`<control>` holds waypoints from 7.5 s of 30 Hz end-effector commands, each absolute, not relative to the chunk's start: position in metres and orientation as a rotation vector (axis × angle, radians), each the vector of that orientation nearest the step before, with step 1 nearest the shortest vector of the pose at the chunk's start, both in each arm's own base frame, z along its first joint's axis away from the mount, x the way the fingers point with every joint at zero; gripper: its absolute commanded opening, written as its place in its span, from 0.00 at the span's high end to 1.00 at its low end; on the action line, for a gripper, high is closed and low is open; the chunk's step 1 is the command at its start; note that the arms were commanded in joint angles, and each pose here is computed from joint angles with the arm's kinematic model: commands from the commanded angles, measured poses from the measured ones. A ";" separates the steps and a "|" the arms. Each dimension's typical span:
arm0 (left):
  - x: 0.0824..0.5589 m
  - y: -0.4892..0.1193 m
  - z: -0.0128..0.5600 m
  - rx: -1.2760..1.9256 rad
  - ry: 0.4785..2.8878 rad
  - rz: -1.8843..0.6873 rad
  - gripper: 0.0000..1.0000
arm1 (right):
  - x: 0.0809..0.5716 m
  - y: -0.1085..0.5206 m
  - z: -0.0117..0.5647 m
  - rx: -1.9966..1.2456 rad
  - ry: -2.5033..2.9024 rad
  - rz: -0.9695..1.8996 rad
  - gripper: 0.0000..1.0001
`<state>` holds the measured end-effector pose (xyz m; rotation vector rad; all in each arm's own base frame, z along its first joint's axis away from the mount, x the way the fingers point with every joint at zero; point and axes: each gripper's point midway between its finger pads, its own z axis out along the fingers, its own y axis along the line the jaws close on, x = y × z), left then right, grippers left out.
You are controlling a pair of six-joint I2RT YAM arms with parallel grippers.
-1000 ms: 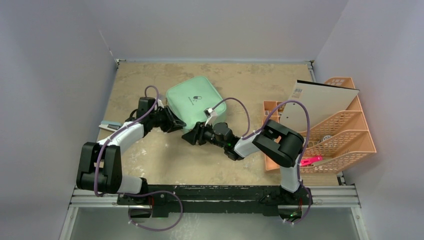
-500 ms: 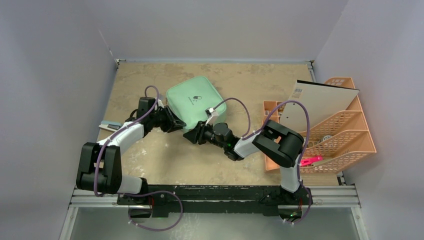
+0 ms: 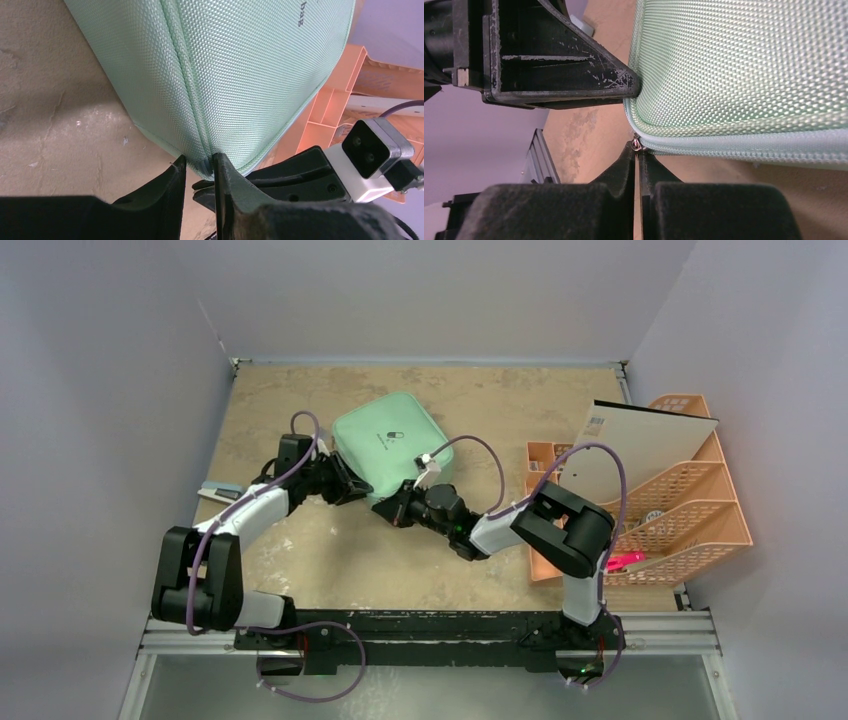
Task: Organize the medicine kit
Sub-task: Zip the medicine box at the center of the board.
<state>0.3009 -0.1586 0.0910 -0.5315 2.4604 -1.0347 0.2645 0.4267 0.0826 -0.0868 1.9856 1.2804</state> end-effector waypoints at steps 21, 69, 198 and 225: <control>0.313 -0.161 0.131 -0.370 2.393 -1.006 0.69 | 0.283 0.390 0.104 0.191 2.022 1.423 1.00; 0.296 -0.128 0.042 -0.521 2.642 -0.727 0.98 | 0.295 0.345 0.058 0.294 2.130 1.115 1.00; 0.310 -0.218 0.117 -0.570 2.338 -1.322 0.92 | 0.304 0.402 0.111 -0.861 1.474 0.128 1.00; 0.327 -0.181 0.133 -0.516 2.309 -0.996 0.52 | 0.278 0.413 0.092 -0.698 1.690 0.559 1.00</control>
